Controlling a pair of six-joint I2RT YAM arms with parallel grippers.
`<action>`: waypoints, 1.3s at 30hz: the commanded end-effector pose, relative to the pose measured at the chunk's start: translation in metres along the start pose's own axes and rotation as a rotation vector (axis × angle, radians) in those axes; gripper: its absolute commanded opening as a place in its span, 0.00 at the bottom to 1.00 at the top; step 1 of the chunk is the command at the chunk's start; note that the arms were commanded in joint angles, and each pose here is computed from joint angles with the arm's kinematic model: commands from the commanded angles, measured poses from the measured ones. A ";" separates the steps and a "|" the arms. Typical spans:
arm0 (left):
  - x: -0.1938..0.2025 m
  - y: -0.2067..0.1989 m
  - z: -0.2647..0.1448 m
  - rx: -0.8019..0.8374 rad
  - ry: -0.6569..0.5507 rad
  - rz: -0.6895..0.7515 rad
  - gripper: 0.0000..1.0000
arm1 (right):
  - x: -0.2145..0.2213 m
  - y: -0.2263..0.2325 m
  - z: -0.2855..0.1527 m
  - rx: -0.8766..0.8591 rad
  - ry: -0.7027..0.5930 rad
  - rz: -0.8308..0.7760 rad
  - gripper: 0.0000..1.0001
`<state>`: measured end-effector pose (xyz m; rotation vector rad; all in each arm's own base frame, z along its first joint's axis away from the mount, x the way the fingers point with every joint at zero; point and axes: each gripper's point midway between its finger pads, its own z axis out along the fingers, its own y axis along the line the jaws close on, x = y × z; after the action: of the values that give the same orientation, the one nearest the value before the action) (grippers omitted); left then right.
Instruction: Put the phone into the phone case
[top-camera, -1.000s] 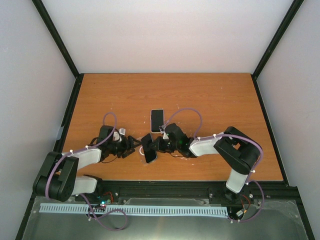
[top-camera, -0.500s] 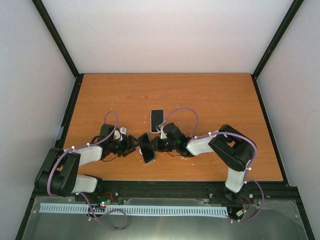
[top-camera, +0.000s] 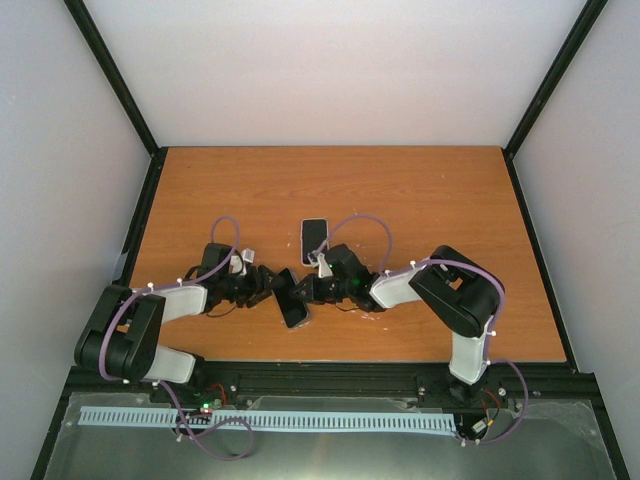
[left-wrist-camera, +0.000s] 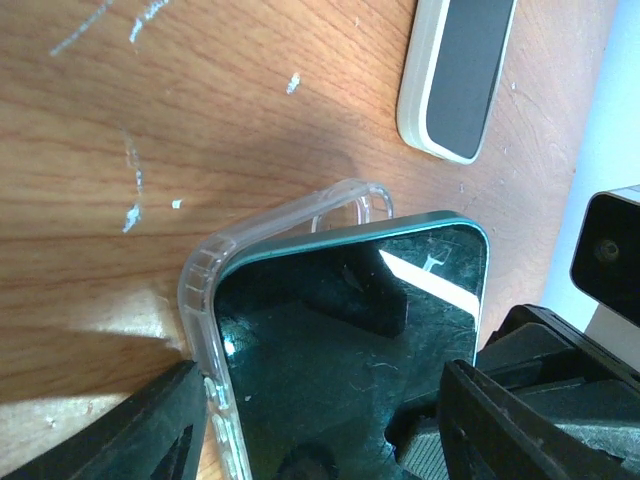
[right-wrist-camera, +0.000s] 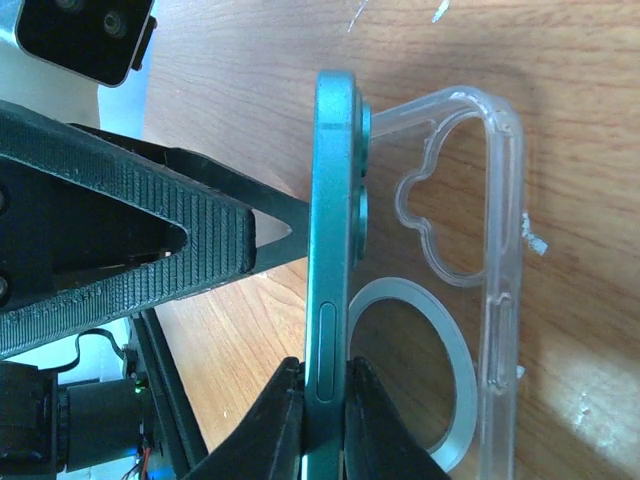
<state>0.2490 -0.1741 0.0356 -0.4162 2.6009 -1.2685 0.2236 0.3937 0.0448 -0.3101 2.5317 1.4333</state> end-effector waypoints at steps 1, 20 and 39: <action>-0.001 -0.016 0.003 0.062 0.008 0.057 0.63 | 0.013 -0.012 0.003 0.026 0.026 0.051 0.10; 0.016 -0.007 -0.001 0.049 0.034 0.025 0.55 | 0.003 -0.018 -0.043 0.247 -0.055 0.025 0.56; 0.044 0.004 0.007 0.095 0.115 -0.054 0.37 | 0.015 0.013 -0.013 -0.047 -0.028 0.125 0.67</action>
<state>0.2213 -0.1833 0.0256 -0.4178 2.6135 -1.3851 0.2113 0.3731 0.0417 -0.1631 2.6112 1.3388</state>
